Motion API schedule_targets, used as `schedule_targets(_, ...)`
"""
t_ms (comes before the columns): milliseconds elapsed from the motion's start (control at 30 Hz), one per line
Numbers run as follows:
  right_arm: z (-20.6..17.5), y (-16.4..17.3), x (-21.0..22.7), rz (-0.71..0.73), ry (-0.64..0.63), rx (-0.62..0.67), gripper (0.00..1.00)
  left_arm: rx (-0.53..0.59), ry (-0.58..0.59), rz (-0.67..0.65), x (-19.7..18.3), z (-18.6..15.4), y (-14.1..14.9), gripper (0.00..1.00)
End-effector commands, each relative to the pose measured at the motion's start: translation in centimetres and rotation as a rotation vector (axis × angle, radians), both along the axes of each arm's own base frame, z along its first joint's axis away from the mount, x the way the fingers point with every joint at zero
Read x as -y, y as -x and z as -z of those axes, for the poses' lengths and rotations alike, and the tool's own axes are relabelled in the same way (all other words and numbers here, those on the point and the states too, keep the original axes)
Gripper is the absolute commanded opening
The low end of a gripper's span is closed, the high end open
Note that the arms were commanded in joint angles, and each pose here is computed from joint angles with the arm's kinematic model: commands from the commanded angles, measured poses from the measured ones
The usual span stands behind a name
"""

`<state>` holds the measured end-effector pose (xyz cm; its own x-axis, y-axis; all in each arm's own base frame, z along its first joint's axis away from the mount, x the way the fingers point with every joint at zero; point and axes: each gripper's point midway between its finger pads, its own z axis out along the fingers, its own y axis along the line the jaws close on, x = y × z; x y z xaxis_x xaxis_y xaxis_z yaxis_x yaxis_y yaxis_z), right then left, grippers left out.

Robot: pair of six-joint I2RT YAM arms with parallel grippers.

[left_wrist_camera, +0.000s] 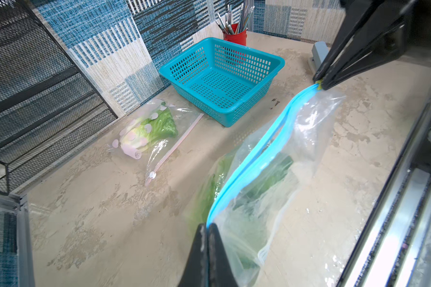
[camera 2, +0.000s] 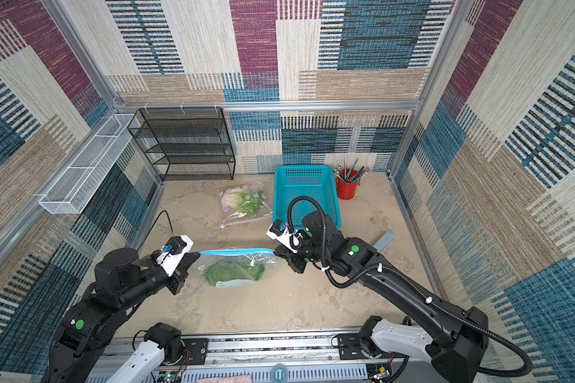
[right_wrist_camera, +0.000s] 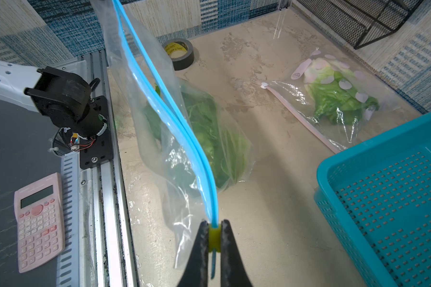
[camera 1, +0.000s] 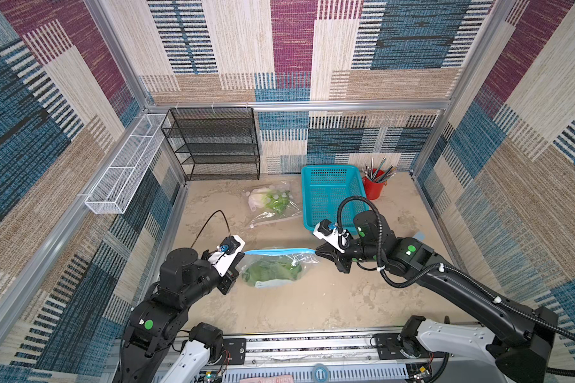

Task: Open the zip-top bag and take out the chinese cabbages
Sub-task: Unzip the zipper on the zipper food storage bag.

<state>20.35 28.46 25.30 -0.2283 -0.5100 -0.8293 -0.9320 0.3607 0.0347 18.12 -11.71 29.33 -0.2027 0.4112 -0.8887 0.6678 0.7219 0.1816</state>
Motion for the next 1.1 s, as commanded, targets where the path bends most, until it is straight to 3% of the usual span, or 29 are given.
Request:
schedule_targets(0,-2.4,-0.3,-1.7,-0.041,-0.098,0.039,0.00,-0.019,0.092,0.058,1.4,-0.7,0.5,0.00)
schedule_targets(200,-4.7,-0.8,-2.9,-0.081,-0.177,0.106,0.00,-0.071,0.147,0.085,2.0,0.0,1.3,0.00)
schedule_targets(467,-4.4,-2.2,-3.9,-0.079,-0.175,0.146,0.00,-0.164,0.256,0.129,3.2,0.3,2.4,0.00)
schedule_targets(600,-4.8,-2.3,-4.1,-0.088,-0.185,0.171,0.00,-0.165,0.262,0.126,3.0,-0.1,3.1,0.12)
schedule_targets(833,-4.7,-2.2,-4.3,-0.112,-0.170,0.167,0.00,-0.045,0.142,-0.042,-0.2,-2.7,1.6,0.32)
schedule_targets(1067,-4.5,-2.0,-4.4,-0.128,-0.172,0.162,0.00,-0.167,0.093,0.011,1.5,-2.9,-0.2,0.38)
